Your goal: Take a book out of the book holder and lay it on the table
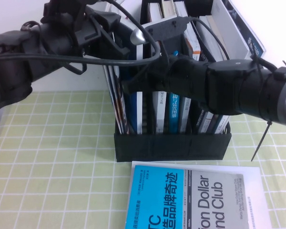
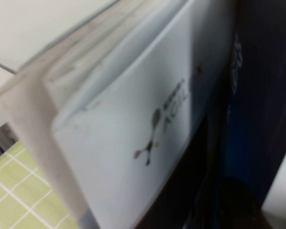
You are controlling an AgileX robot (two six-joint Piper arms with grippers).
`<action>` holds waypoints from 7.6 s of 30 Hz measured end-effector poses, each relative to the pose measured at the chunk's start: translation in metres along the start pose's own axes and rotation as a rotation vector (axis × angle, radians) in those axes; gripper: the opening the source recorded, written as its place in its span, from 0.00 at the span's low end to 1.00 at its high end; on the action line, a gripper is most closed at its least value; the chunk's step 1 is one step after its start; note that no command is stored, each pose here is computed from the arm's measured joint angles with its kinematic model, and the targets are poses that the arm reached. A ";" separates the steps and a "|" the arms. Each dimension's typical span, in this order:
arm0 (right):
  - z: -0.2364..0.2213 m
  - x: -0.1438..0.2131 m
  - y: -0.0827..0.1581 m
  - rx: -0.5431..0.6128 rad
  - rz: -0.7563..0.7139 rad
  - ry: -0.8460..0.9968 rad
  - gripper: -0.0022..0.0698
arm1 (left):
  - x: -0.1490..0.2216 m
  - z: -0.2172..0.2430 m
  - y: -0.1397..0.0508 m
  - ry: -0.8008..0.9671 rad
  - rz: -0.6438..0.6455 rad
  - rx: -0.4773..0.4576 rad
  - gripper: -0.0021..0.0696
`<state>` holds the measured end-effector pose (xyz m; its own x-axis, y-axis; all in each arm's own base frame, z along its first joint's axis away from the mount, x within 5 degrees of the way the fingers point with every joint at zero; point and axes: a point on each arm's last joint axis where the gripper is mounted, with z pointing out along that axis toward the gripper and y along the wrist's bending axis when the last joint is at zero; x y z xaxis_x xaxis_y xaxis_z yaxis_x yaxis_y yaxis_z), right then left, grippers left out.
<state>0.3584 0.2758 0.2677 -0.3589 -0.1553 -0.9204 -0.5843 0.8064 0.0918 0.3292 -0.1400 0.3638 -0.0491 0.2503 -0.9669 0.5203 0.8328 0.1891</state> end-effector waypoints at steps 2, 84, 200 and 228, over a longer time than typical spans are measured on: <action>-0.001 -0.001 0.001 -0.007 -0.006 -0.003 0.22 | -0.001 -0.001 0.000 -0.001 0.000 -0.002 0.03; -0.207 -0.021 0.058 0.201 -0.978 0.585 0.21 | 0.053 -0.184 -0.041 0.417 -0.554 0.113 0.03; -0.351 0.141 -0.012 0.003 -0.368 0.301 0.03 | 0.228 -0.270 -0.065 0.041 -0.562 -0.495 0.03; -0.356 0.140 -0.016 0.050 -0.342 0.266 0.03 | 0.235 -0.274 -0.061 0.118 -0.542 -0.597 0.03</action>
<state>0.0583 0.0374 0.2728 -0.3295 -0.5545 -0.7642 -0.6684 0.7086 -0.2260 0.0524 0.0030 0.1720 -0.2708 -0.2404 -0.9321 -0.1423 0.9677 -0.2083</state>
